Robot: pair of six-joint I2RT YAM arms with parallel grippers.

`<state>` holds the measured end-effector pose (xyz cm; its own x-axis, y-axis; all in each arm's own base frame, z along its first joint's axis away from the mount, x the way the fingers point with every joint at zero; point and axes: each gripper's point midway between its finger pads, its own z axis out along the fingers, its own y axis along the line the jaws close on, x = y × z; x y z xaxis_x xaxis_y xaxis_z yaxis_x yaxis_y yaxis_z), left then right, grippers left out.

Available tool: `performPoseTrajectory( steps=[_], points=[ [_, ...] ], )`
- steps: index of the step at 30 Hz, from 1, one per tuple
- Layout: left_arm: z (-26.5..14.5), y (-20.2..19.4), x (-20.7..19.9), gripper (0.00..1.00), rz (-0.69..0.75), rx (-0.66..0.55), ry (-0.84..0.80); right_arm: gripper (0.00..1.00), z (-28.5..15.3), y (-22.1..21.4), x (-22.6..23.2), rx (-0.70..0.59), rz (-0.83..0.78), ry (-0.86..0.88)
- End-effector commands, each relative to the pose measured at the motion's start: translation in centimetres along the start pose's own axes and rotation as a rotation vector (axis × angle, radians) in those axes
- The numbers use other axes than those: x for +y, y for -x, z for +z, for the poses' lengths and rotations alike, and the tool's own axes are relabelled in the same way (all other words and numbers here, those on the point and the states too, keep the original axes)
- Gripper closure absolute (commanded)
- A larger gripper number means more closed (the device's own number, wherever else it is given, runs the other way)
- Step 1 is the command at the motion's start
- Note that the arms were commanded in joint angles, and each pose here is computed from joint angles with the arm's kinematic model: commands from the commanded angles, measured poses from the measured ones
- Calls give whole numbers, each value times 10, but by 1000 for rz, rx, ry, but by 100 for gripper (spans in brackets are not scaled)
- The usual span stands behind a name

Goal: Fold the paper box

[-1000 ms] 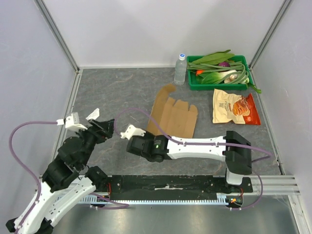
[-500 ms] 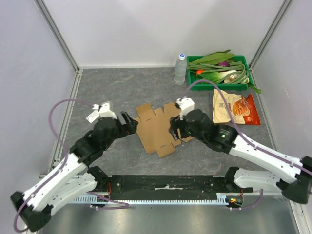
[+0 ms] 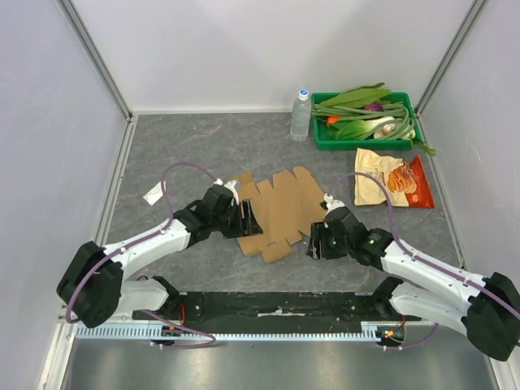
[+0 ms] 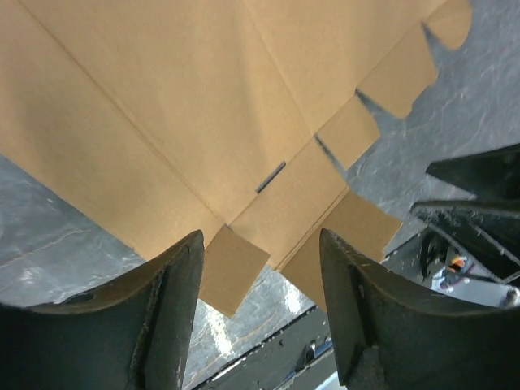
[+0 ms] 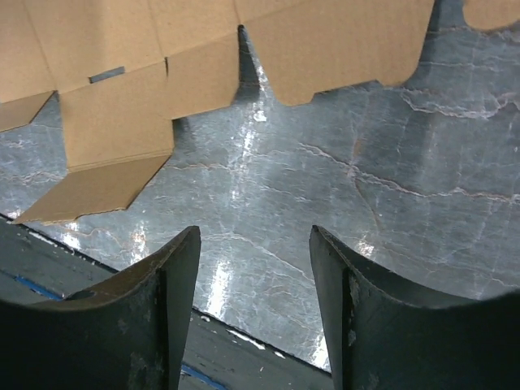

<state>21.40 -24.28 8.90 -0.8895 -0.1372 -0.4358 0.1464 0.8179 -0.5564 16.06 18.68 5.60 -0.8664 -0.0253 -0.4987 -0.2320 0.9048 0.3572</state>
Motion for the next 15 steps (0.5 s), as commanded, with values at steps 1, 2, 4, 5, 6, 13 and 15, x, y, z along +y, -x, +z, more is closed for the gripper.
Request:
performPoseTrajectory(
  steps=[1,2,4,5,6,13,15],
  points=[
    [11,-27,-19,38,-23,85,-173,36,5,15,-5,-82,45,-27],
    [13,-29,-24,40,-28,82,-201,36,6,14,-7,-82,47,-35],
    [19,-38,-20,43,-51,90,-192,37,8,17,-10,-87,51,-48],
    [20,-45,-20,43,-46,100,-188,38,9,21,-10,-103,54,-47],
    [22,-46,-17,41,-49,89,-173,39,11,23,-13,-110,59,-57],
    [20,-54,-10,35,-50,72,-149,41,24,34,-16,-89,56,-27],
    [13,-49,-10,32,-41,32,-150,44,27,31,7,-39,-18,93]
  ],
)
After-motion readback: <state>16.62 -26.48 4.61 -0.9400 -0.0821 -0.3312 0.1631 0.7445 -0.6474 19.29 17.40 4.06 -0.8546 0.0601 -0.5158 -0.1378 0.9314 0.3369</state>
